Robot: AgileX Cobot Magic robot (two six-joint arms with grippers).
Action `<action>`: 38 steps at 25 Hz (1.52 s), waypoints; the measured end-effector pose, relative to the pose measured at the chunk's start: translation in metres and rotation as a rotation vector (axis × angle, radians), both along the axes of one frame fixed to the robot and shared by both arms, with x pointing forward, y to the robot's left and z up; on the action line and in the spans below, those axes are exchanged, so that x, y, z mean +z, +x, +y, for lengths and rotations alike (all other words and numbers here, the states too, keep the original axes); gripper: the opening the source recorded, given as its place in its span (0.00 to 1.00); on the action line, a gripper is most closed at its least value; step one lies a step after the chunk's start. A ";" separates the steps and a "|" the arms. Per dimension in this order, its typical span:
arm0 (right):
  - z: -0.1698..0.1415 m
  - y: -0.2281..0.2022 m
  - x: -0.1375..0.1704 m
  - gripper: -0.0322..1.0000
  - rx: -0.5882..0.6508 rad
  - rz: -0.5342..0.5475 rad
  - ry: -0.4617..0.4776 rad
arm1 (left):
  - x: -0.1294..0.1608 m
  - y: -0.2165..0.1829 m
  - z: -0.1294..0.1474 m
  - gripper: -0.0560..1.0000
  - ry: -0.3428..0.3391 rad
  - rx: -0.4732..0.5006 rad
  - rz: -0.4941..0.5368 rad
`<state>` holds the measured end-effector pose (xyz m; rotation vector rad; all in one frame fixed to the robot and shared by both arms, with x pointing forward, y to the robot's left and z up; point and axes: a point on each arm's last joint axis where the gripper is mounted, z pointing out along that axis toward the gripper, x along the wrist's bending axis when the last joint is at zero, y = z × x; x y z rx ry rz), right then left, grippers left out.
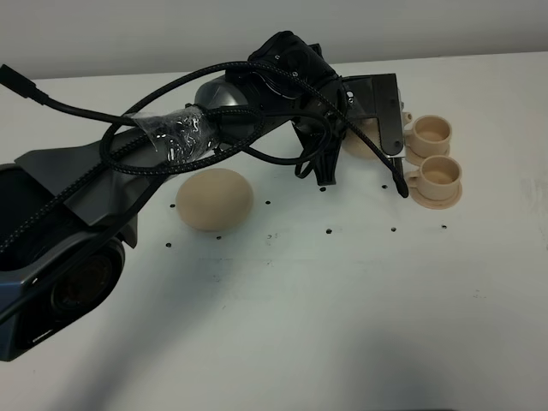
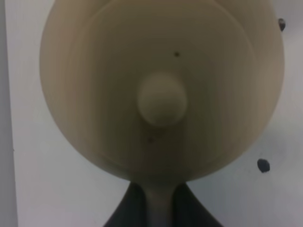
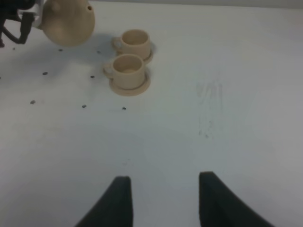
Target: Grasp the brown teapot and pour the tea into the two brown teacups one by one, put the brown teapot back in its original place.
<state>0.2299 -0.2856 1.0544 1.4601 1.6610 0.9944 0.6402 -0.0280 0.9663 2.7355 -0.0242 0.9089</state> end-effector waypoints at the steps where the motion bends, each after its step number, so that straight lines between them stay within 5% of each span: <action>1: 0.000 0.000 0.000 0.35 0.000 0.000 0.000 | 0.000 -0.001 -0.002 0.18 -0.001 -0.005 -0.002; 38: 0.002 0.000 0.000 0.35 0.012 -0.001 0.017 | -0.033 -0.023 -0.042 0.18 0.117 -0.055 -0.139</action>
